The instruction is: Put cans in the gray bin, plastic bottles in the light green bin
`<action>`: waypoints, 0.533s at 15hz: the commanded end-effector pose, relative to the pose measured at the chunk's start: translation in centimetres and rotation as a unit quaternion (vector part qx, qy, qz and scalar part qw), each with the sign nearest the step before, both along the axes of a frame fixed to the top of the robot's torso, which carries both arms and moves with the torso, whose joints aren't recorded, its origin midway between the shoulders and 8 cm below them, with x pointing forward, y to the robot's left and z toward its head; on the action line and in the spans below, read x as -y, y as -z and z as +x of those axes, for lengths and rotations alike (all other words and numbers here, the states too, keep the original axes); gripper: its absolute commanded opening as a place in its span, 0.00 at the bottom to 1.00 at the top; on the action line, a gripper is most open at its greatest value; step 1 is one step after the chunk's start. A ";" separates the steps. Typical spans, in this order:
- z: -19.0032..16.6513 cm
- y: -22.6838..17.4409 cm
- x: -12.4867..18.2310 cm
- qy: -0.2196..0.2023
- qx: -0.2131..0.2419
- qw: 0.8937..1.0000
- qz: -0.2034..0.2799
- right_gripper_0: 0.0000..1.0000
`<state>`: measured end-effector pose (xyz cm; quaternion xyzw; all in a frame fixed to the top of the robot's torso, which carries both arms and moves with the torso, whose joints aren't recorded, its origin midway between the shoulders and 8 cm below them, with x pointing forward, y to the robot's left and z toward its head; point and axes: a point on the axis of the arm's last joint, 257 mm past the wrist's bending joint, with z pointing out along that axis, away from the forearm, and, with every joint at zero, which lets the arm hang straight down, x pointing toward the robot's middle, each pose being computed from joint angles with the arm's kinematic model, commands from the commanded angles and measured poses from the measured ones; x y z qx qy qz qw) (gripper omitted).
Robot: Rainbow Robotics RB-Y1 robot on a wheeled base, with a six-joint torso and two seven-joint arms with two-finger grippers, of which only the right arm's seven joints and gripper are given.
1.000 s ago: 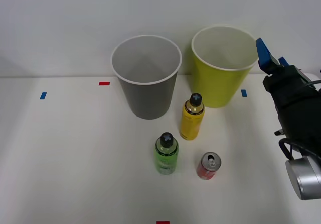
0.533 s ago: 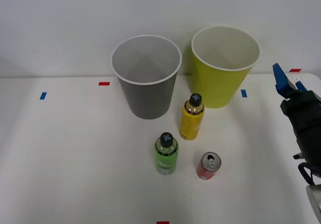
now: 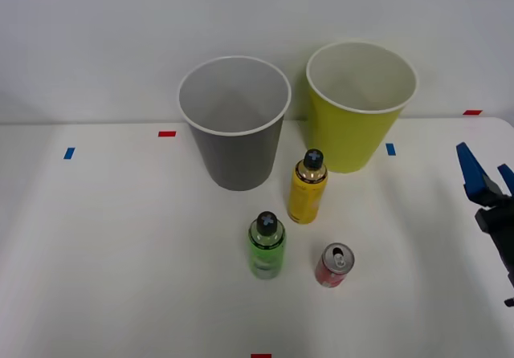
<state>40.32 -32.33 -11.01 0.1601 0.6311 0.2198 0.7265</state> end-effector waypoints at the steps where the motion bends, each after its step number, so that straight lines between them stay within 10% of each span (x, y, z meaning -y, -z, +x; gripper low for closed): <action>1: -2.8 2.3 -0.4 0.001 -0.009 1.000 0.001 1.00; 8: -5.3 5.7 -2.7 -0.019 0.009 0.999 0.044 1.00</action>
